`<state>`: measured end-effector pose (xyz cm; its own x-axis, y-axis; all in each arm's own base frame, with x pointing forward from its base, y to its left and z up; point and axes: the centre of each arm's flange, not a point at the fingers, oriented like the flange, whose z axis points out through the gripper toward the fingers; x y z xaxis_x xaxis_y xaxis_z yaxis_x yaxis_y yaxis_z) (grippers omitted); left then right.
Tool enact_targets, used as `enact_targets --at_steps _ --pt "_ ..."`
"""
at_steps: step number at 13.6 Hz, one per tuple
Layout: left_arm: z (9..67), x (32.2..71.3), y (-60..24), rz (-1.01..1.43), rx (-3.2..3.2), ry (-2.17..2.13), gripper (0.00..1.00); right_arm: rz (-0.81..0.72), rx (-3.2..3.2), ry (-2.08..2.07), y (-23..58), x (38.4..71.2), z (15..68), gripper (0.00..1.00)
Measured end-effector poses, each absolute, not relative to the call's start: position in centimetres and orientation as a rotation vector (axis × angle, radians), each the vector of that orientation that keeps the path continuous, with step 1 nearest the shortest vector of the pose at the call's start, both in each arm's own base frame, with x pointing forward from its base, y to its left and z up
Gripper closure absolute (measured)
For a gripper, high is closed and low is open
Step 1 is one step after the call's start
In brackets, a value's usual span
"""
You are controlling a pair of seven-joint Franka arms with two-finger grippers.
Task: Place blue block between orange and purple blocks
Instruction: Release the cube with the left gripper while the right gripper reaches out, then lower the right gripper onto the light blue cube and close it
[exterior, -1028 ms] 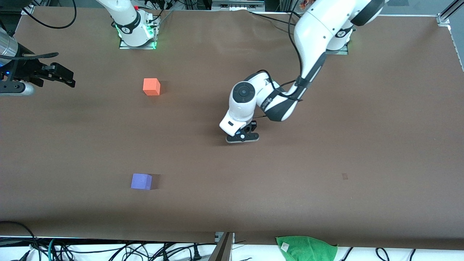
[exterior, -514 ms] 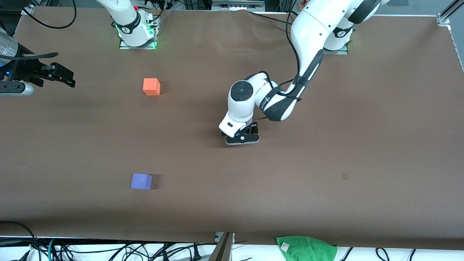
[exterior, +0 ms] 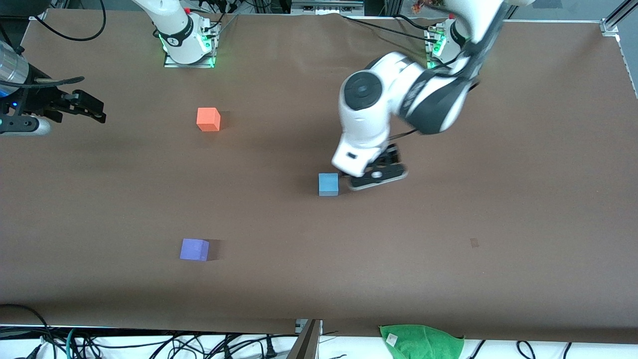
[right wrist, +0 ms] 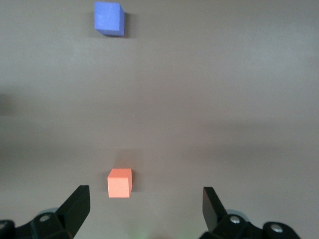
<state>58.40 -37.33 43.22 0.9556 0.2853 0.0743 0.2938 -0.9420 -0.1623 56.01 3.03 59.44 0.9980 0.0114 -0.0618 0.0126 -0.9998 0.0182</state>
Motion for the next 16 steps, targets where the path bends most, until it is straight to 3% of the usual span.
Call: enact_targets --at_steps 3,8,12,16 --pt "48.2 60.6 -28.8 -0.032 -2.911 -0.385 0.0 -0.048 3.124 0.046 4.1 57.4 58.3 0.0" --pt "55.0 61.7 -17.0 0.034 -2.976 -0.168 0.0 -0.211 3.134 0.096 5.9 59.5 52.1 0.0" --pt "56.4 62.4 -8.7 0.113 -3.088 -0.015 0.0 -0.317 3.121 0.195 10.0 60.5 47.4 0.0" --pt "57.3 62.1 -4.9 0.122 -3.127 0.035 0.0 -0.216 3.201 0.253 17.0 61.6 44.4 0.0"
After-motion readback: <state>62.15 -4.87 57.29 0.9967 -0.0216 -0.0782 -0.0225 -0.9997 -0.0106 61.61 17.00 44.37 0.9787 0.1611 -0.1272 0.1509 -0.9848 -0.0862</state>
